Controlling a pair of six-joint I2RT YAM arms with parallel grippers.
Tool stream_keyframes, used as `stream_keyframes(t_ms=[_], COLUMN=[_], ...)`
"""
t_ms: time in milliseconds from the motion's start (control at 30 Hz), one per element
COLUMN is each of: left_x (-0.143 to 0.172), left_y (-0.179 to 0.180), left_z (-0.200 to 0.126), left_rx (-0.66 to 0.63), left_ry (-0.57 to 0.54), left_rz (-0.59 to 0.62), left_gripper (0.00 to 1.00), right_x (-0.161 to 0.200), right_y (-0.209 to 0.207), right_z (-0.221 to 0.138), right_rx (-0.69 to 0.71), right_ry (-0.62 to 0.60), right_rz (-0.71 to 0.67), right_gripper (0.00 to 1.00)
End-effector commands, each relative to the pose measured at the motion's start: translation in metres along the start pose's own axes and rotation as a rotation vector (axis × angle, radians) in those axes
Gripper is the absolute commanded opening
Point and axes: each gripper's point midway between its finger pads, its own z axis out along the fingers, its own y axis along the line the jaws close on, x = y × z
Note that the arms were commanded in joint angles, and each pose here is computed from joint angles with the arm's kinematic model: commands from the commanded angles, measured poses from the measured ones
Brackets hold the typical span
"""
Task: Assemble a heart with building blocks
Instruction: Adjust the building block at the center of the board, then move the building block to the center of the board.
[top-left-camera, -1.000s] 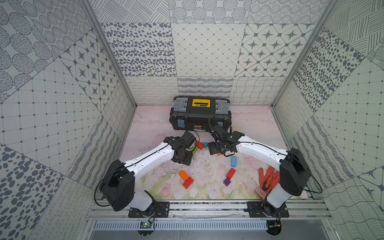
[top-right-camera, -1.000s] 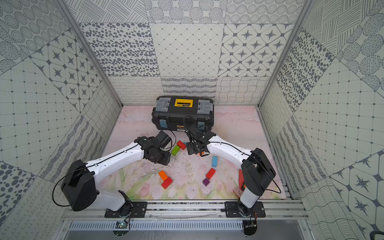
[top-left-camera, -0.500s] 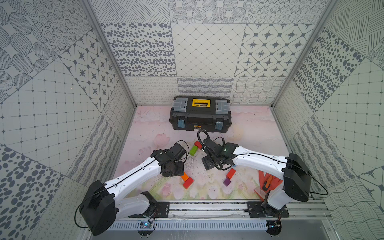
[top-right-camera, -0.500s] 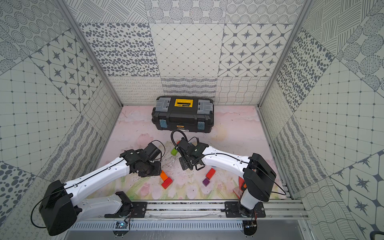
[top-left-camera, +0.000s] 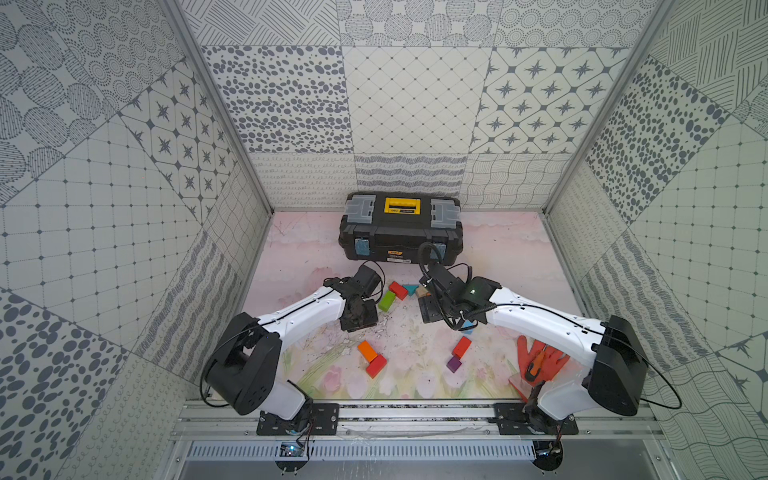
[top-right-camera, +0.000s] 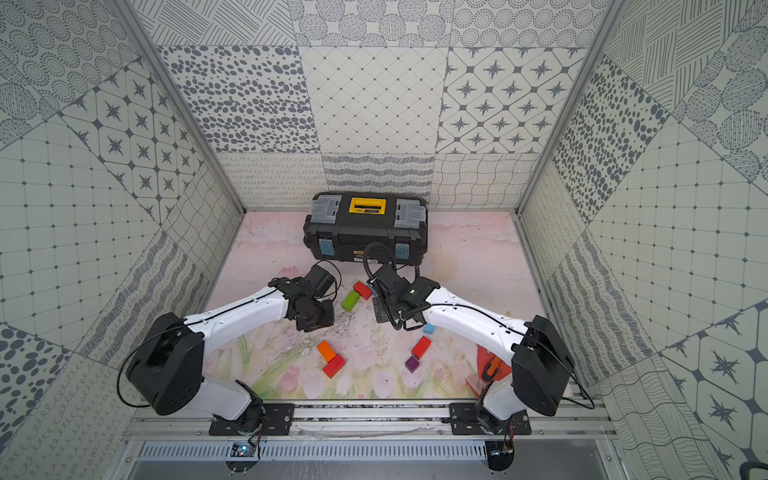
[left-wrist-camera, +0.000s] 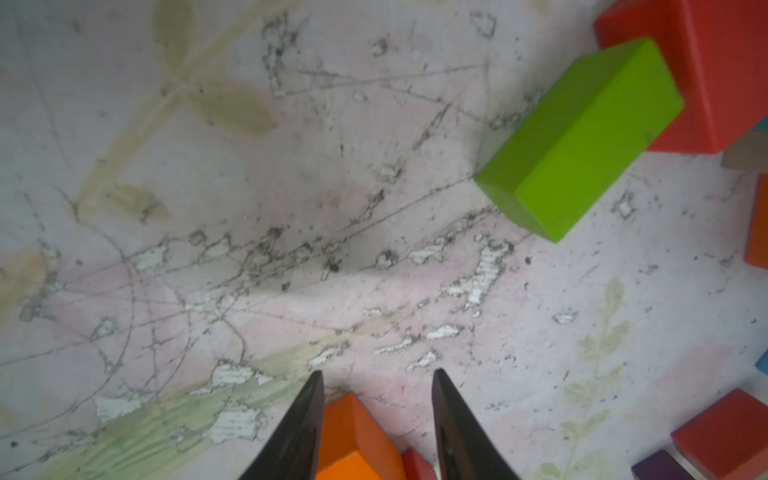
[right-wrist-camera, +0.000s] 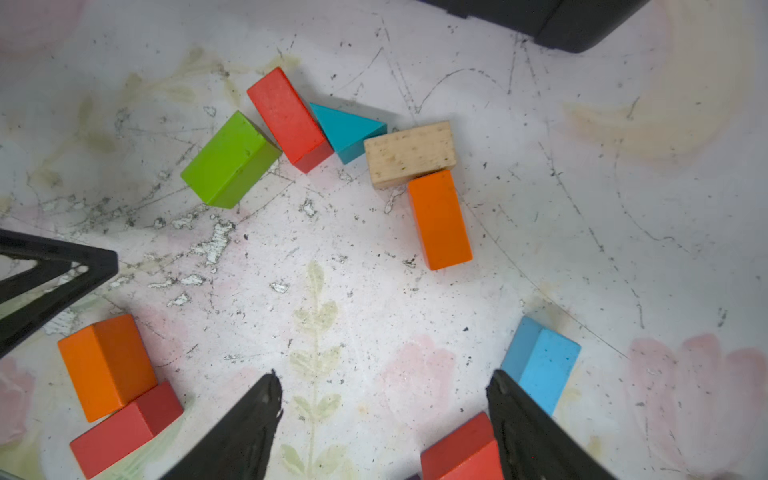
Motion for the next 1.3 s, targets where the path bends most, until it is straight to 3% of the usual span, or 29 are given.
stream_keyframes(t_ms=[0,300,667,900,1033,1267], left_x=[-0.026,-0.037,-0.048,-0.047,-0.033,-0.009], left_y=[-0.028,-0.034,-0.028,-0.013,0.006,0.074], left_z=[0.013,0.034,0.035,0.020,0.001,-0.041], left_rx=[0.118,0.110,0.089,0.024,-0.010,-0.127], left_ry=[-0.026,-0.006,-0.030,-0.050,-0.066,-0.164], left_rz=[0.000,-0.025,-0.023,-0.034,-0.049,-0.140], left_gripper=[0.47,0.47,0.51,0.51,0.54,0.64], right_x=[0.005,0.011,0.011,0.010,0.016,0.060], right_y=[-0.005,-0.014,-0.016,-0.006,0.030,0.151], right_z=[-0.001,-0.004,-0.005,-0.007,-0.002,0.017], right_rx=[0.001,0.016,0.020,-0.022,-0.114,-0.317], right_ry=[-0.003,0.005,0.007,0.022,0.060,0.155], right_rz=[0.026,0.038,0.037,0.022,-0.071,-0.350], right_gripper=[0.81,0.80,0.79,0.79,0.80,0.86])
